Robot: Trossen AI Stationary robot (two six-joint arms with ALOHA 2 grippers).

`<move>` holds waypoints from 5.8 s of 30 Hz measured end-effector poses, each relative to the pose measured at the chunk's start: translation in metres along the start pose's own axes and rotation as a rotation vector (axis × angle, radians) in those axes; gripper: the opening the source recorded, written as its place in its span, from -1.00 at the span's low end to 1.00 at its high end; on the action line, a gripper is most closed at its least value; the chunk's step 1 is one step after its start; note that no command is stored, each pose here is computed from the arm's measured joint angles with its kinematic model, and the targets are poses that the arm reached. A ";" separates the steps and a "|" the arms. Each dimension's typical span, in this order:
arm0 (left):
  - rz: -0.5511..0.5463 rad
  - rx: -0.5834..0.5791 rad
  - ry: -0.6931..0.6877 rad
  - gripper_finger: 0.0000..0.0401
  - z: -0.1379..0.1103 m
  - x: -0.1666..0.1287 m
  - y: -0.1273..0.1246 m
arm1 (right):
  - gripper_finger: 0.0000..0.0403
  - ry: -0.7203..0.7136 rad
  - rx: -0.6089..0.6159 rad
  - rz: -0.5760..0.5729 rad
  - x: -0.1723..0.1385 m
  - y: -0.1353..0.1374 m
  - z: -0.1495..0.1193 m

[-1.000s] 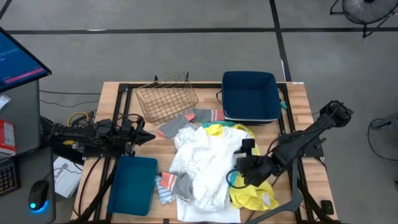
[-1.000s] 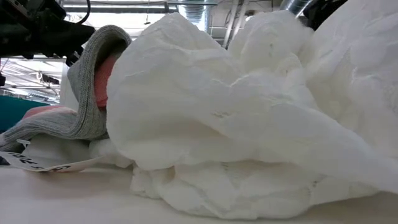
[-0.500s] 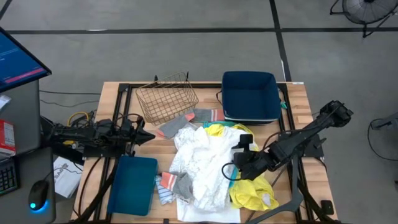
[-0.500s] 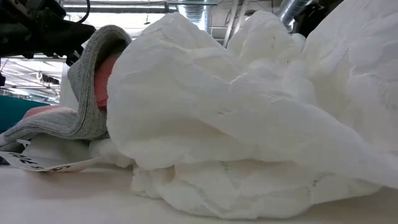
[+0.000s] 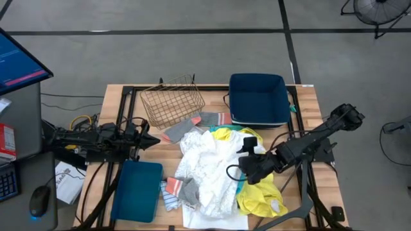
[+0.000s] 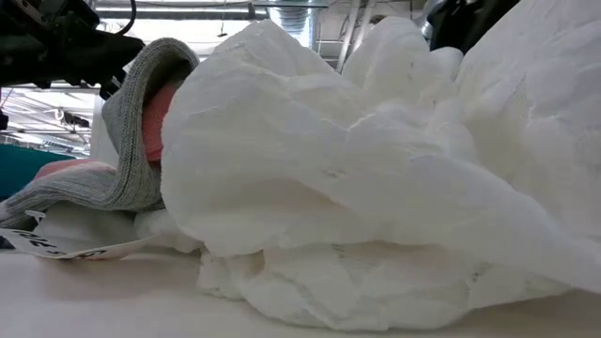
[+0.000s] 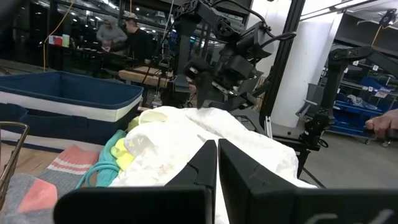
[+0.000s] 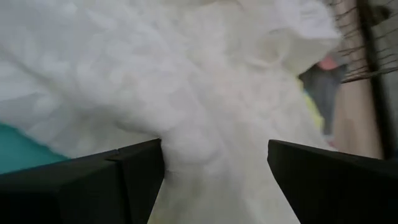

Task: Pick & Place Cloths
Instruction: Put the white shirt into the dark blue bin

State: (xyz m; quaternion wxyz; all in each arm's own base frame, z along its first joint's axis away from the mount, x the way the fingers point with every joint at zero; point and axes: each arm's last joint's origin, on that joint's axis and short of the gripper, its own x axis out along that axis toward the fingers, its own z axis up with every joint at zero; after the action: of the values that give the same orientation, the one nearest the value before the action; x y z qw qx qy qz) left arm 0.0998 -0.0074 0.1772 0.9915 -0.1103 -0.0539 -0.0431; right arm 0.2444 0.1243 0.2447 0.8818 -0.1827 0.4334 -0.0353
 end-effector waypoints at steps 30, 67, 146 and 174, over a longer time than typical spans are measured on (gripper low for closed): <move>0.000 0.000 0.000 -0.99 0.000 0.000 0.000 | 0.34 0.020 0.090 0.062 0.006 -0.008 0.002; 0.000 0.000 0.000 -0.99 0.000 0.000 0.000 | -0.52 0.149 0.240 0.159 0.005 -0.006 -0.008; -0.004 0.000 -0.020 -0.99 0.002 0.000 0.000 | -1.00 -0.219 0.506 -0.794 -0.189 -0.340 0.078; -0.007 0.000 -0.031 -0.99 0.003 0.000 -0.001 | -1.00 -0.053 0.801 -0.839 -0.237 -0.351 0.003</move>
State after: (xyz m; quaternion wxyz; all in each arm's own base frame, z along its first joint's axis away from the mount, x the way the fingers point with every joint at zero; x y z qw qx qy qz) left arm 0.0994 -0.0073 0.1803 0.9904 -0.1107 -0.0695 -0.0447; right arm 0.1324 -0.1490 0.5481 0.8033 0.0084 0.2543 -0.5385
